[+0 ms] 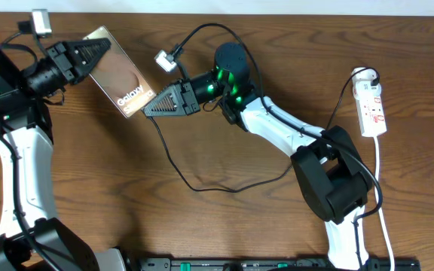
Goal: Plug charger to phone and switch on socket
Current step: 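Open the right gripper and withdraw it up and right from the phone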
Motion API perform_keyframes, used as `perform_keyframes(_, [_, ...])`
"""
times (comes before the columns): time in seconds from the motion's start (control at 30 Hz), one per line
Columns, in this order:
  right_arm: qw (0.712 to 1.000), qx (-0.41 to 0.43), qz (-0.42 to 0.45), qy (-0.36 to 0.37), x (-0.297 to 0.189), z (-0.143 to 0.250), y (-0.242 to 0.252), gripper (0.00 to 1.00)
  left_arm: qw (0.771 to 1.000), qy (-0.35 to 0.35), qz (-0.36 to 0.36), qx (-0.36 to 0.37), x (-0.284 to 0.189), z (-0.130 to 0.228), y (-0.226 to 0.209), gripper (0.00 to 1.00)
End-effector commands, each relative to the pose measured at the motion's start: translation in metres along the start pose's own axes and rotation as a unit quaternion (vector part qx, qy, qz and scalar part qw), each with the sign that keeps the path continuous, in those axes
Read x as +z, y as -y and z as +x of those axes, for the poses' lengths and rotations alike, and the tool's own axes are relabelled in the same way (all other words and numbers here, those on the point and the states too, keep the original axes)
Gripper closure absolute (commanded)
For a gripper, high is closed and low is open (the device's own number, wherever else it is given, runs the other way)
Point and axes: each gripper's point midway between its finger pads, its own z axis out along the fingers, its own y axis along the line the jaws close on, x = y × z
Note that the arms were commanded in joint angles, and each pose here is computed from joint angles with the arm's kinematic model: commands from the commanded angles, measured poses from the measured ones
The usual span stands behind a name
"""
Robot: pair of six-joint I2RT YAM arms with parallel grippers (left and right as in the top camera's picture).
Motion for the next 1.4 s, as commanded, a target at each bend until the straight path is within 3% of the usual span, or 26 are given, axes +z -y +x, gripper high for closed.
perform_keyframes(0.0, [0.998,-0.017,0.021,0.048,-0.003,-0.023,-0.004,0.69,0.999,-0.042,0.035,0.005,0.004,0.014,0.016,0.93])
perform_keyframes(0.03, [0.999,-0.017,0.019,0.045,-0.003,-0.022,-0.004,0.55,0.999,-0.038,0.032,0.006,0.004,0.013,0.015,0.93])
perform_keyframes(0.13, [0.999,-0.018,0.017,0.039,-0.003,-0.02,-0.005,0.34,0.999,-0.034,0.028,0.006,0.004,0.011,0.014,0.93])
perform_keyframes(0.2, [0.999,-0.018,0.014,0.034,-0.003,-0.018,-0.006,0.08,0.999,-0.031,0.026,0.006,0.004,0.01,0.013,0.93])
perform_keyframes(0.23, [0.999,-0.018,0.013,0.033,-0.003,-0.018,-0.006,0.01,0.999,-0.031,0.026,0.008,0.004,0.01,0.013,0.92])
perform_keyframes(0.5, [1.0,-0.019,0.008,0.023,-0.003,-0.014,-0.008,0.01,0.999,-0.029,0.025,0.033,0.005,0.01,0.01,0.93])
perform_keyframes(0.7, [0.999,-0.019,0.01,0.025,-0.008,-0.016,-0.007,0.01,0.999,-0.03,-0.004,-0.023,0.007,0.018,-0.021,0.92])
perform_keyframes(1.2, [0.997,-0.019,0.04,0.059,-0.07,-0.034,0.006,0.01,0.998,-0.048,-0.003,-0.028,0.006,0.031,-0.028,0.93])
perform_keyframes(1.37, [0.995,0.014,0.057,0.077,-0.098,-0.038,0.016,0.01,0.994,-0.049,-0.074,-0.061,0.002,0.051,-0.06,0.92])
